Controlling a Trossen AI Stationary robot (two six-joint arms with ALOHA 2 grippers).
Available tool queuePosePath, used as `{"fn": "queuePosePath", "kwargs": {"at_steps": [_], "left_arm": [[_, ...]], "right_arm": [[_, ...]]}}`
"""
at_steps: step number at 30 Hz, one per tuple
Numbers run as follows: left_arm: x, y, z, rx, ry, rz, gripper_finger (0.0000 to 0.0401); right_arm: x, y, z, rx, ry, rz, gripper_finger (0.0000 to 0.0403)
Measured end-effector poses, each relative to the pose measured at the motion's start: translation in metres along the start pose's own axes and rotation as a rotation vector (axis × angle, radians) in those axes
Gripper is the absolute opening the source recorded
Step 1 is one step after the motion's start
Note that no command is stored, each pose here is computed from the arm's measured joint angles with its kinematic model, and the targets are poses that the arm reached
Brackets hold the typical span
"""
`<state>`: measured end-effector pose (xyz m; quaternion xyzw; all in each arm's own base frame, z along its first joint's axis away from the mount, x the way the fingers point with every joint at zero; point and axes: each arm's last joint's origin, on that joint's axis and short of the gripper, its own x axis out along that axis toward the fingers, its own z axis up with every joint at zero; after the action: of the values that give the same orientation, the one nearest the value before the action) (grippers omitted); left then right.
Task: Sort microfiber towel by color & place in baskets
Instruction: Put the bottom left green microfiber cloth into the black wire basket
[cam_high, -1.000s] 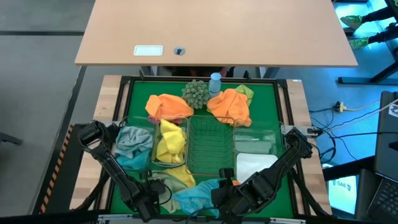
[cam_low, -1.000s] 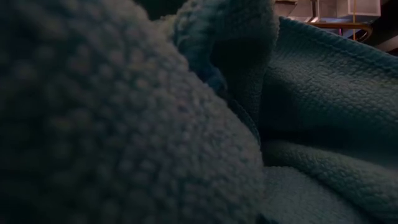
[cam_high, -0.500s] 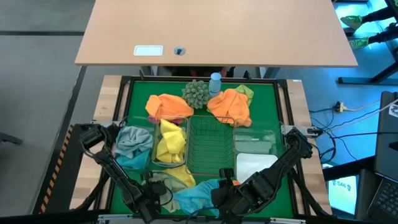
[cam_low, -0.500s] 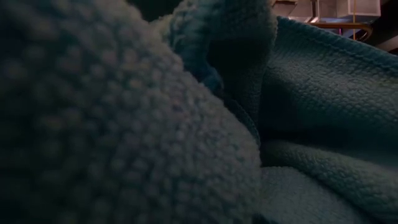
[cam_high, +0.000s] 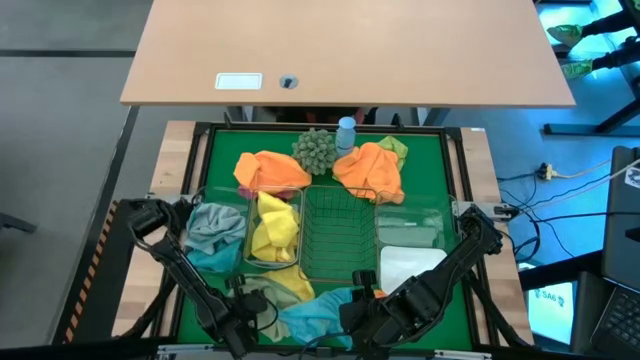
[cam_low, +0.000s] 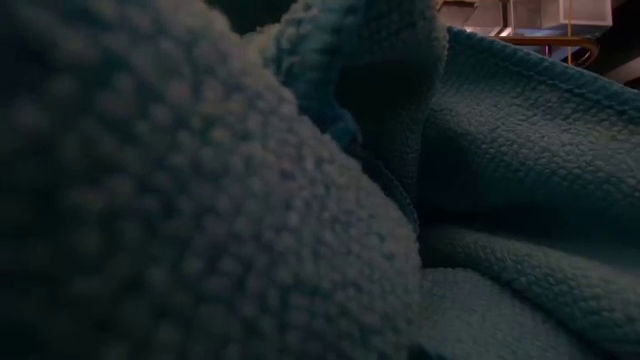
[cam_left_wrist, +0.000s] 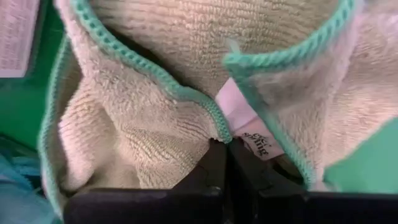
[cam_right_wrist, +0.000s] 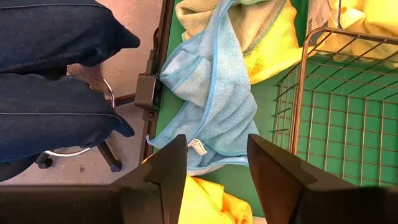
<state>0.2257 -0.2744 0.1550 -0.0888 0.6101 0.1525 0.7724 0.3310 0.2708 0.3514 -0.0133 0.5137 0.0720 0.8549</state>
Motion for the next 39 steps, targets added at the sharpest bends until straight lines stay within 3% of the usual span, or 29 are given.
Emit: {"fn": "queuePosePath", "kwargs": {"at_steps": [12, 22, 33, 39], "left_arm": [[-0.035, 0.009, 0.006, -0.002, -0.052, -0.089, 0.0000], [-0.095, 0.033, 0.014, -0.055, -0.150, -0.256, 0.0000], [-0.173, 0.075, 0.030, -0.149, -0.551, -0.456, 0.0000], [-0.205, 0.093, 0.039, -0.154, -0.778, -0.509, 0.0000]], "right_arm": [[0.000, 0.000, 0.000, 0.000, 0.000, 0.000, 0.0168], [0.000, 0.000, 0.000, 0.000, 0.000, 0.000, 0.0168], [0.000, 0.000, 0.000, -0.006, 0.002, -0.001, 0.0168], [-0.002, 0.000, 0.000, -0.042, 0.007, 0.016, 0.0168]]}}
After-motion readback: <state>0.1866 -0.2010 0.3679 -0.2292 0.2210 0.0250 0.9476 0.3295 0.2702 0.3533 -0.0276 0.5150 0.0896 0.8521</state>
